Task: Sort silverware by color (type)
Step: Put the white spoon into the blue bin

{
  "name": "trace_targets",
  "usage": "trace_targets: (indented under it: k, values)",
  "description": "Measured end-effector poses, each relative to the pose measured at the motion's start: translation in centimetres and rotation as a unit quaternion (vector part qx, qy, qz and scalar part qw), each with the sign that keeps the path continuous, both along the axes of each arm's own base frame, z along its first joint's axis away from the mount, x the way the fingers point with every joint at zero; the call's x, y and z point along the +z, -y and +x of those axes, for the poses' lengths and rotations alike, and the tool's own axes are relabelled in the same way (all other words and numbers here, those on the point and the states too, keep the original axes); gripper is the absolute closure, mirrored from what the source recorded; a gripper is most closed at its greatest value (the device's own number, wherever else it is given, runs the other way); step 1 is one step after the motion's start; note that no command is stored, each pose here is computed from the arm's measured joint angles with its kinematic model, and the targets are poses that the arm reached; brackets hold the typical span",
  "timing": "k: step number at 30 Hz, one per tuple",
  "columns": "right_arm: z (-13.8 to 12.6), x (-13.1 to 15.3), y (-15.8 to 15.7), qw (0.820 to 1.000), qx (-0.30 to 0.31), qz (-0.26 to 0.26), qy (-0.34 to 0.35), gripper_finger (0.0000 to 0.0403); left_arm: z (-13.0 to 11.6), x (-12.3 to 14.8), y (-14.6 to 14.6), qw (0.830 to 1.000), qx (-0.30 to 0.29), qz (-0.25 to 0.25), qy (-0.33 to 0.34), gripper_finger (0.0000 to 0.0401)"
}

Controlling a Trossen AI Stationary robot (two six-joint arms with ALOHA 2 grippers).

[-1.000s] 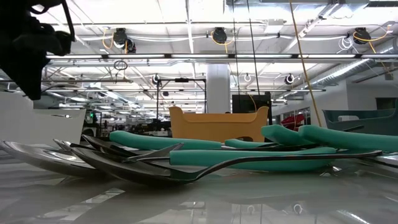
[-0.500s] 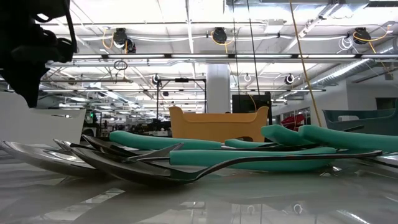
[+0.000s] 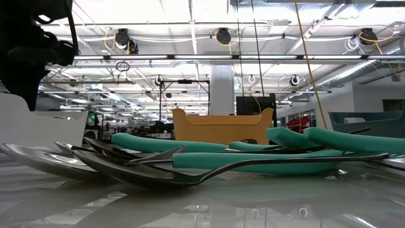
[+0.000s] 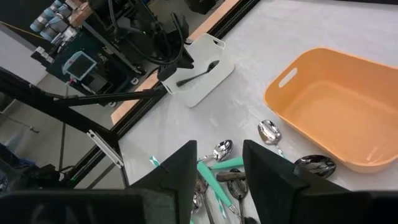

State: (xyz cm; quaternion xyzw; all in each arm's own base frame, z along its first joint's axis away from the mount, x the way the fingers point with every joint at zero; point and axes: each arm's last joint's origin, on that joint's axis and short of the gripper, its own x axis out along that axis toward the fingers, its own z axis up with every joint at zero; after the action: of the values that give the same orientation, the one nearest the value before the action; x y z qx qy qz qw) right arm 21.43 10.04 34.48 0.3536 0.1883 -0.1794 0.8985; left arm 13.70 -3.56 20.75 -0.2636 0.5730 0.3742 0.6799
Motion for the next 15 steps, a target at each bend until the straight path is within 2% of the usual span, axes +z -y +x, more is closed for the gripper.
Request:
trace_targets:
  k: [6,12,15]
  values:
    - [0.0,0.0,0.0,1.000,0.001,0.000,0.000,0.0277,0.0,0.4,0.0,1.000,0.013,-0.007,-0.003,0.0250]
    - [0.0,0.0,0.0,1.000,0.001,0.003,0.000,0.0277,0.8,2.6,0.6,0.998,0.036,-0.044,0.036,0.0247]
    - [0.0,0.0,0.0,1.000,0.001,0.003,0.000,0.0277,1.5,4.3,0.8,0.995,0.050,-0.034,0.083,0.0247]
